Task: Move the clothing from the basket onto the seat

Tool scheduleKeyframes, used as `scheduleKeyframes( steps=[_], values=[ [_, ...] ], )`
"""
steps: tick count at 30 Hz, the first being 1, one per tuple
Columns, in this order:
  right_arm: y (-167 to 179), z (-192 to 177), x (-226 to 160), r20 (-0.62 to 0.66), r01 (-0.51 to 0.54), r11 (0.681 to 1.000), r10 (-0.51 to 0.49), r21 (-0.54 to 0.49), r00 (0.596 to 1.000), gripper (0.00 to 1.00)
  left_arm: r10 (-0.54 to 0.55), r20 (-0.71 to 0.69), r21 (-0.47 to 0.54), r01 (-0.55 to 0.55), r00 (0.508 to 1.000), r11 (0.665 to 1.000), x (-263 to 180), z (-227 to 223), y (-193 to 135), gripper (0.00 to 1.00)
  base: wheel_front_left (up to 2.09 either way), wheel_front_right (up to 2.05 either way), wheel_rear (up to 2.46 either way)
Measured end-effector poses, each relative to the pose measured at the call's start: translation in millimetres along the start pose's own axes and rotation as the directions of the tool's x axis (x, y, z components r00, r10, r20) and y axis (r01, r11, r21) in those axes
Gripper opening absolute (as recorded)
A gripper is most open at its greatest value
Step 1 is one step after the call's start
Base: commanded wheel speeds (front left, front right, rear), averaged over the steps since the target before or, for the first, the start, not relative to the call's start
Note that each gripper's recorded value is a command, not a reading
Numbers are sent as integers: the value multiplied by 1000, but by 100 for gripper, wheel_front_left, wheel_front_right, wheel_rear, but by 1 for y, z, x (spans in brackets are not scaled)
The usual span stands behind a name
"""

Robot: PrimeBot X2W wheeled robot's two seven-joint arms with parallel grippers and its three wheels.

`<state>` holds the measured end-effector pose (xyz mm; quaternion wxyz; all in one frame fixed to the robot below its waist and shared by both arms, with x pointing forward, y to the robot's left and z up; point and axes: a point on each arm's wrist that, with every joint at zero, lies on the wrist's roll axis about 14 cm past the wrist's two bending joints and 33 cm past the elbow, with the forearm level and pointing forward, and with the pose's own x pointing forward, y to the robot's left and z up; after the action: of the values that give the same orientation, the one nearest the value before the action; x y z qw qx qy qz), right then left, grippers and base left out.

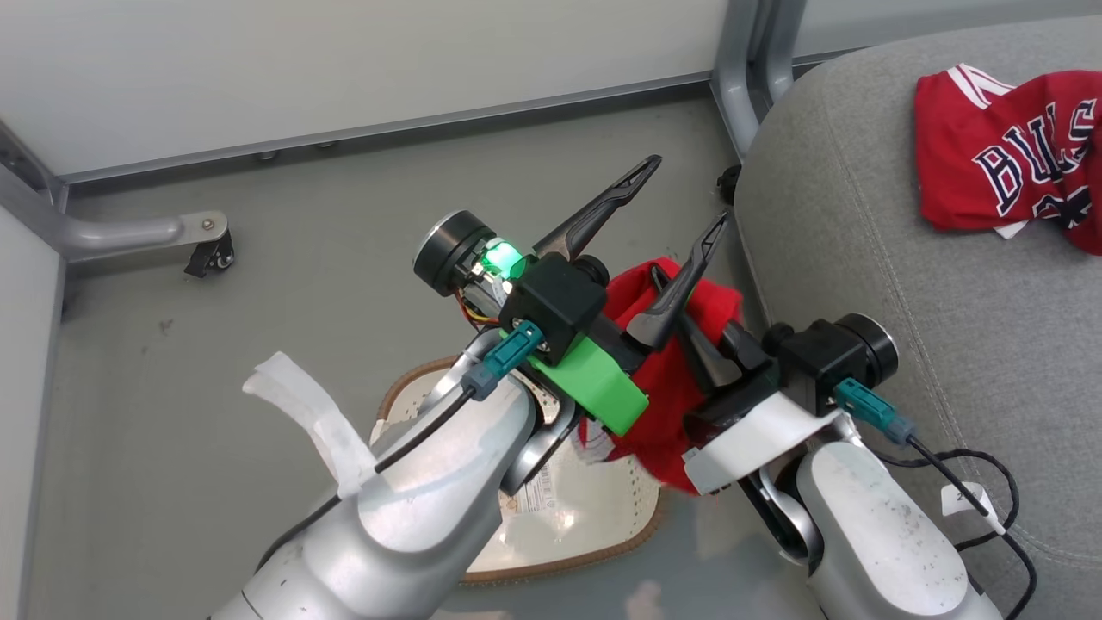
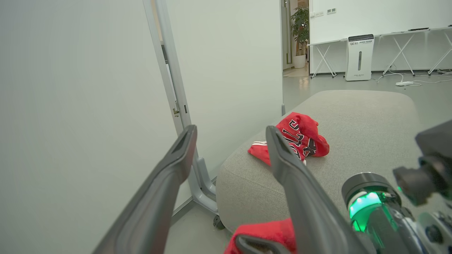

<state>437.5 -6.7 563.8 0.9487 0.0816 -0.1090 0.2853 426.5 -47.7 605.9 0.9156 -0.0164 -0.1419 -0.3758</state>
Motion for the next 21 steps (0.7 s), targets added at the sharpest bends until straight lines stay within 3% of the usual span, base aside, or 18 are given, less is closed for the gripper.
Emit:
scheduleKeyframes(
  steps=[12,21],
  values=[
    [-61,13,-28,25,189,980,-187,-58,982,0,-82,-42,-26,81,996,996,11,-26,-20,100,0,0,0],
    [-106,27,-64,55,342,935,-338,-94,939,0,-173,-51,-75,169,984,983,27,-46,-46,100,0,0,0]
  ],
)
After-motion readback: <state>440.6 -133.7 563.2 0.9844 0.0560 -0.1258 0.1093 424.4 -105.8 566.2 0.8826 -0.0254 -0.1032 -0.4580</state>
